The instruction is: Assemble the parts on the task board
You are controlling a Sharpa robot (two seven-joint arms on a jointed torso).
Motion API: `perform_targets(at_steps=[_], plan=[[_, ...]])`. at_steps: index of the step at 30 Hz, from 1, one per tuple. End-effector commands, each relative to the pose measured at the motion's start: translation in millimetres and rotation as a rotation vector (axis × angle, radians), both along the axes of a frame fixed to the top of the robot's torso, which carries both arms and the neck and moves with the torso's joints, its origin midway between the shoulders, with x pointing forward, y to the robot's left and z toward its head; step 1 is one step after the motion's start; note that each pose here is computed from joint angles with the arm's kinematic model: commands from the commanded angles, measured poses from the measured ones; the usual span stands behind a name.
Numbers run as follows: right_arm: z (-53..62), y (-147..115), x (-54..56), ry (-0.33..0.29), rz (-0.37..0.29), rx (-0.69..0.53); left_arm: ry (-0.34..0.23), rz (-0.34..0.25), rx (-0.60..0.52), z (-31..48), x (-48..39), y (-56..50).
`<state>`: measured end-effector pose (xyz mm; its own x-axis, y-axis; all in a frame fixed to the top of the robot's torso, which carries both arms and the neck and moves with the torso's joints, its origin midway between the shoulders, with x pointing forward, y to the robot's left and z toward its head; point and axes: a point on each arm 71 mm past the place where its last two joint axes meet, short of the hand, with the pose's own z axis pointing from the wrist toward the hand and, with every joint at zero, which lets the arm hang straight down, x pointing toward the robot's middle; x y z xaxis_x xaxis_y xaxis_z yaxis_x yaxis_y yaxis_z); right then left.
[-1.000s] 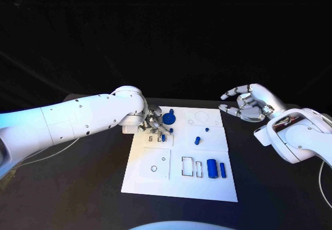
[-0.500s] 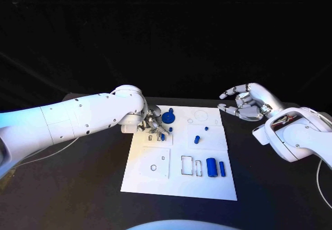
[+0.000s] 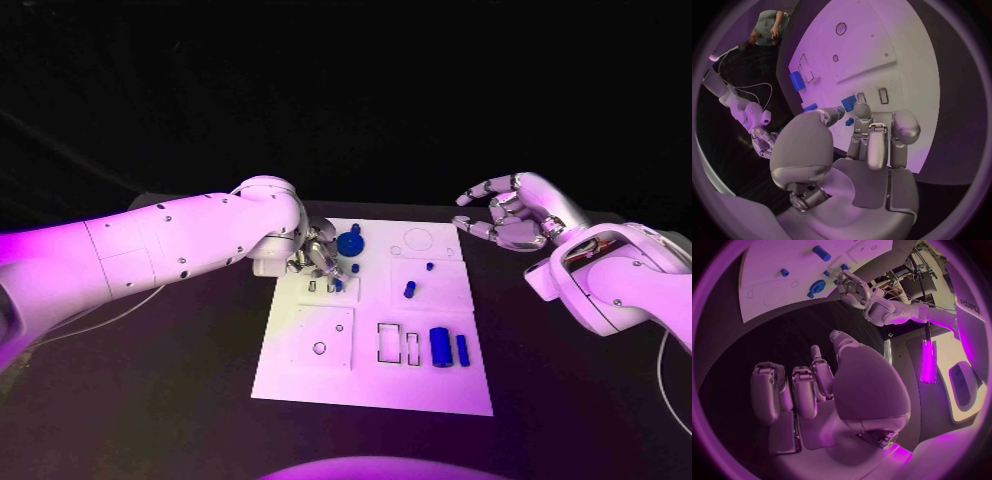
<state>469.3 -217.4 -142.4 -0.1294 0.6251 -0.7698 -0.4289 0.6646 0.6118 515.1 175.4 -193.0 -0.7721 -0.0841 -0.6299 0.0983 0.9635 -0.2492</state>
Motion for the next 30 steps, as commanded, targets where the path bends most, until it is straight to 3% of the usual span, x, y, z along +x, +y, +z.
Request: perform_targets(at_steps=[1,30], plan=[[-1.3,1.1,-0.2,0.002,0.008,-0.011,0.013,-0.011,-0.005,0.0,-1.3,-3.1],[-5.1,1.4,0.5,0.012,0.005,-0.013,0.041,-0.024,0.007,-3.8,-1.4,-6.0]])
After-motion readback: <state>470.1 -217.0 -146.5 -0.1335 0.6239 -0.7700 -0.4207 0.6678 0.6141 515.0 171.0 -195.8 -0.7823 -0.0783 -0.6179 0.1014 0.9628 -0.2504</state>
